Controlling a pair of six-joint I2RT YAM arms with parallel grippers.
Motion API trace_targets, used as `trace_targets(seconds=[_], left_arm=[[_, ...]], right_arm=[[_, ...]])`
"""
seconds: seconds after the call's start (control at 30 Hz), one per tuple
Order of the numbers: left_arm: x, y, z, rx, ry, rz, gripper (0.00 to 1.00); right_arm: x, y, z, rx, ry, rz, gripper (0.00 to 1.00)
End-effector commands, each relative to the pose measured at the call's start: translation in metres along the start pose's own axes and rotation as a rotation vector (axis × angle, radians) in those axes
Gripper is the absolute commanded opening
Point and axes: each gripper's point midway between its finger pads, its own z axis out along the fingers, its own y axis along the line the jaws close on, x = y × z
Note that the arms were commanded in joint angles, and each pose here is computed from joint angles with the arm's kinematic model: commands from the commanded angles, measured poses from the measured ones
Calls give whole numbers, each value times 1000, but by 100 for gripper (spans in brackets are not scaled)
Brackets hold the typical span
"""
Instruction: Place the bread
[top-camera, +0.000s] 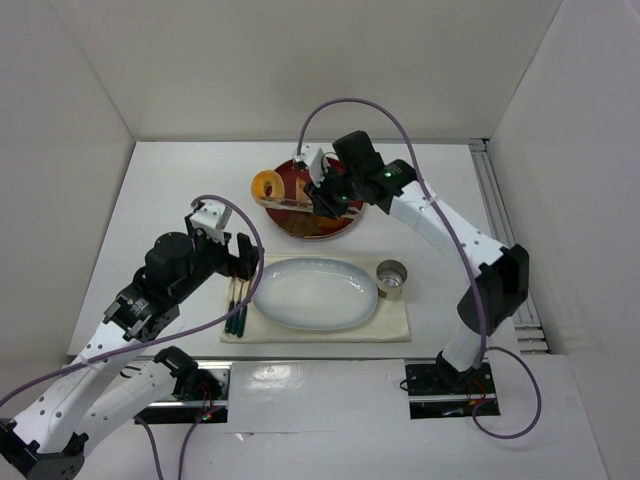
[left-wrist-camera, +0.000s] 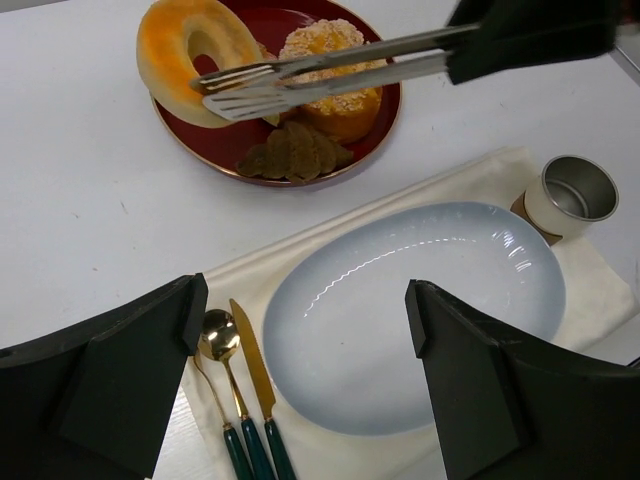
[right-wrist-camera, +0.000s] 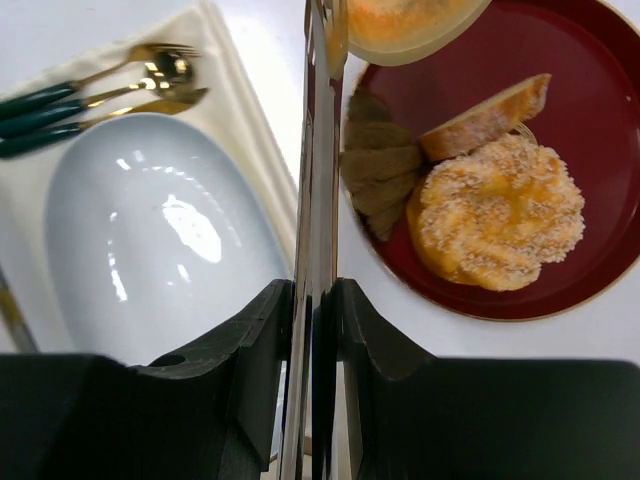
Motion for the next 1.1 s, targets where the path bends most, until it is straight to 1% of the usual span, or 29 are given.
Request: trace_targets(seconds=[0.0,0.1,0.13,0.2,0.23,0.37,0.53,0.7,0.73,0.87,1.07], left_arm=[[-12,2,2,-13,-57,9,100],[-12,4,2,-23,-58,9,100],[-16,3,0,-20,-76,8,100],[-12,4,2,-21,-66,8,100],[-12,4,2,-21,-66,8,100],[-18,5,-3,-27,-96,6,100],[-14,6,-2,-29,-87,16,100],[-14,6,-2,-29,-87,16,100],[-14,6,-2,-29,-87,16,100],[-14,6,-2,-29,-87,16,100],[-16,6,-4,-28,-96,15,100]], right_arm=[[-15,25,-47,-84,-116,-40,3],[-4,44,-65,-149,-126,-70,3],[7,55,-74,-173,-113,-70,3],[21,65,-82,-196,-93,-90,3],[36,73,-88,-219,-65,-77,3],[71,94,-100,-287,12,-93,3],[95,111,-114,-332,67,-95,3],[115,119,-115,-364,120,-79,3],[124,121,-112,-368,145,-69,3],[136,122,-109,-376,174,-64,3],[158,125,-91,-413,236,-35,3]])
